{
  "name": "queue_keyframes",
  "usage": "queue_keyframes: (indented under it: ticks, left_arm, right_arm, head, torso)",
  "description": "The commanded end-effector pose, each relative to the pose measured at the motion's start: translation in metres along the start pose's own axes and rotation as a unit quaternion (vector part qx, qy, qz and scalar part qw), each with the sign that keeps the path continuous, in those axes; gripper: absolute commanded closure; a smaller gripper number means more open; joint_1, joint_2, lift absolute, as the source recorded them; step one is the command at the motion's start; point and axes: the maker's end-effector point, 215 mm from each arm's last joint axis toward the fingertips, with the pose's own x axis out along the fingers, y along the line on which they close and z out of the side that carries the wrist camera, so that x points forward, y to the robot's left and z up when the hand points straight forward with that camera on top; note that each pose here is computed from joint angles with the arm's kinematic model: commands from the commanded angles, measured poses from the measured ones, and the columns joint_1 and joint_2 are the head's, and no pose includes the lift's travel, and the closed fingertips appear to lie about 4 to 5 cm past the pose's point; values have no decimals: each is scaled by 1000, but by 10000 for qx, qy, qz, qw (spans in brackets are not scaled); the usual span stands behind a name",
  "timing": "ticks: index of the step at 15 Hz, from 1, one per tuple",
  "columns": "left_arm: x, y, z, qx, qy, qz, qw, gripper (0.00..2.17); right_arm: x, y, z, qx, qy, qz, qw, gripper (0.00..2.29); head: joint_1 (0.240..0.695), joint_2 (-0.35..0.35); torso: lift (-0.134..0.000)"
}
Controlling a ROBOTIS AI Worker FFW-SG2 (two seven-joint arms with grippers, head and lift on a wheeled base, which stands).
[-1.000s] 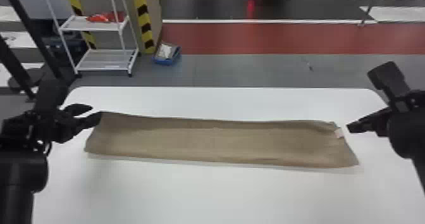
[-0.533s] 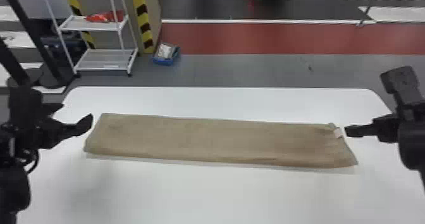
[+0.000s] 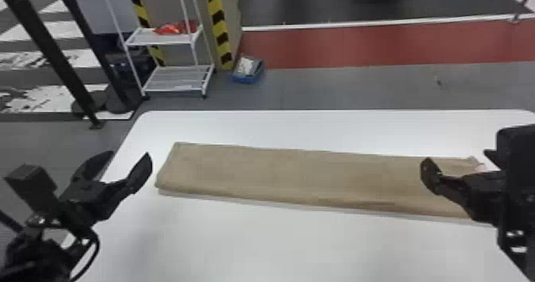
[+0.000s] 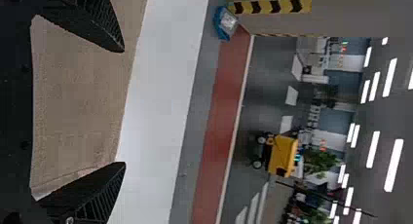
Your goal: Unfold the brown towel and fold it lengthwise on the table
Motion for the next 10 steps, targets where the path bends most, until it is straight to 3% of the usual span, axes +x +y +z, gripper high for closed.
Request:
queue_keyframes:
  ticks: [1,2,4,5,7,10]
  left_arm:
    - [-26,-2,-16,-375,-34,105,9992,33]
    - [-36,-2,-25,-442,13,115,9990,33]
    - [-54,-3,-29,-224,-28,124,9997,33]
    - [-60,-2,-34,-205,36,159,9997,33]
    - [-71,-2,-28,73,-83,294,9995,33]
    - [-80,2,-39,196,62,655,9976,33]
  right_arm:
    - [-26,58,41,-161,-1286,280,9912,53]
    - [-40,76,41,-118,-1524,293,9878,53]
    - [-80,99,43,60,-2139,247,9765,53]
    - [-87,104,39,116,-2225,266,9745,53]
    - [-81,109,23,149,-2041,309,9784,53]
    - [-76,109,6,154,-1768,318,9836,53]
  head:
    - [695,186]
    - [695,216]
    - [695,267]
    - [695,291]
    - [695,334]
    - [695,350]
  torso:
    - [-117]
    - [-117]
    - [-117]
    - [-117]
    - [-117]
    - [-117]
